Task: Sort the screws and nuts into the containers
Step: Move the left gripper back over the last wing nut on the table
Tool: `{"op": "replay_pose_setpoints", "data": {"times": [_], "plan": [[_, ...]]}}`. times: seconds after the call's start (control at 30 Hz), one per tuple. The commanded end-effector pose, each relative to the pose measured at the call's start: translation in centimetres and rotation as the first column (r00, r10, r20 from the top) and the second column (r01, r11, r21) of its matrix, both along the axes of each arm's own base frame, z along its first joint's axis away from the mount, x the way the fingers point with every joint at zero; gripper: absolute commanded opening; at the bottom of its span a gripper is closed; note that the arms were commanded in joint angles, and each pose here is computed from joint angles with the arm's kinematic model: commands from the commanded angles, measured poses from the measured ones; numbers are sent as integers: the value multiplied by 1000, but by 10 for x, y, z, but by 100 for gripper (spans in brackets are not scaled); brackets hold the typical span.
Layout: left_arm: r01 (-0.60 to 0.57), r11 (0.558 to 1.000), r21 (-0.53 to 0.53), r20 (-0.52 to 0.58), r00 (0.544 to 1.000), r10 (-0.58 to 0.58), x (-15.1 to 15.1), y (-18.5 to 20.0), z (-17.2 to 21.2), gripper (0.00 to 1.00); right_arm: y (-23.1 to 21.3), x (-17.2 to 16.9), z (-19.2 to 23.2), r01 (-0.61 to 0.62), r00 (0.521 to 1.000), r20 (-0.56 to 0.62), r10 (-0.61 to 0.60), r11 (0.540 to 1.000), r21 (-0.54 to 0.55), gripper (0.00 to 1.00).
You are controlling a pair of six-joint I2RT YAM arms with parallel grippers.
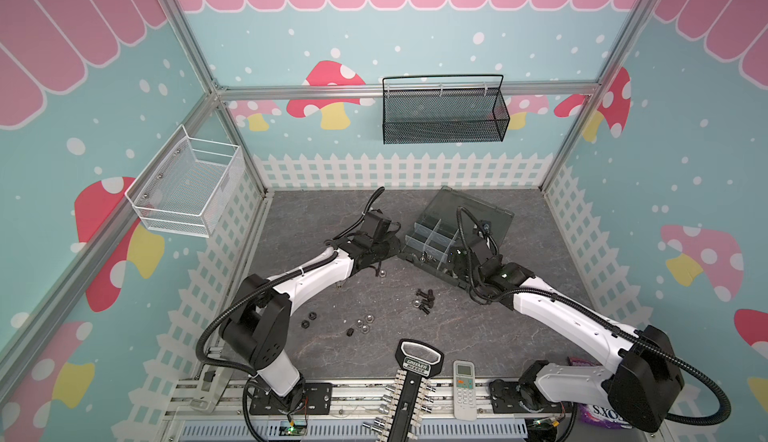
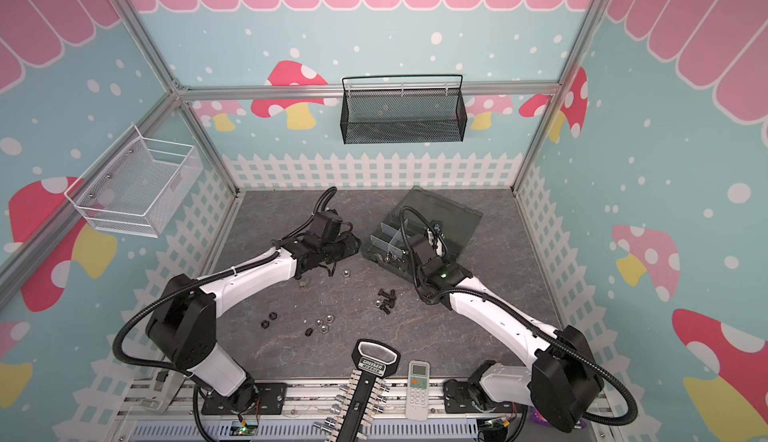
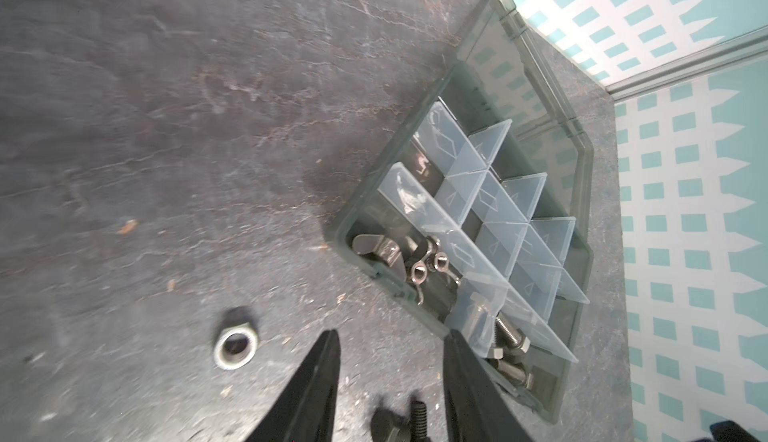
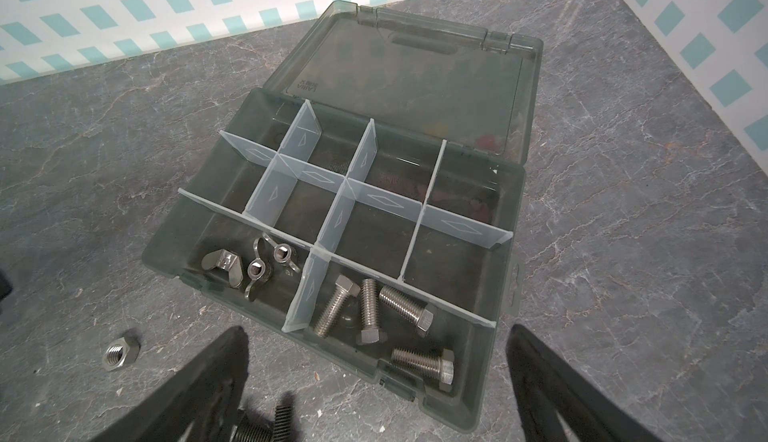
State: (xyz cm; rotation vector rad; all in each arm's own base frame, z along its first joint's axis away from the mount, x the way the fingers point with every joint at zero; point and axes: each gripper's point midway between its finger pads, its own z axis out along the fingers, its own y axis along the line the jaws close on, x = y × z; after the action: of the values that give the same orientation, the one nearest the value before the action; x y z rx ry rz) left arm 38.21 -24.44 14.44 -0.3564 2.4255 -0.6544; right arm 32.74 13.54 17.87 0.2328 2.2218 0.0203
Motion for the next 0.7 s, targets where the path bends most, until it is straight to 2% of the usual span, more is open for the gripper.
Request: {"op": "replay_pose_setpoints", "data": {"times": [0.0, 0.23, 0.37, 0.5, 0.67], "plan": [[-90, 986, 140, -19, 995, 94, -18, 49, -12, 45, 1, 1, -6, 17, 1000, -14, -17, 1000, 8, 98], [-174, 935, 311, -88, 974, 210, -57, 126, -42, 60, 6, 5, -11, 9, 999, -34, -9, 1000, 0, 98], [-205, 924, 324, -125, 958, 257, -67, 158, -57, 68, 10, 8, -14, -4, 999, -46, 3, 1000, -6, 98], [-183, 937, 296, -145, 961, 234, -65, 169, -65, 83, 13, 10, -17, -10, 998, -57, 9, 1000, -5, 98], [-121, 953, 277, -169, 970, 172, -54, 167, -75, 88, 15, 11, -20, -17, 998, -66, 17, 1000, -5, 98]]}}
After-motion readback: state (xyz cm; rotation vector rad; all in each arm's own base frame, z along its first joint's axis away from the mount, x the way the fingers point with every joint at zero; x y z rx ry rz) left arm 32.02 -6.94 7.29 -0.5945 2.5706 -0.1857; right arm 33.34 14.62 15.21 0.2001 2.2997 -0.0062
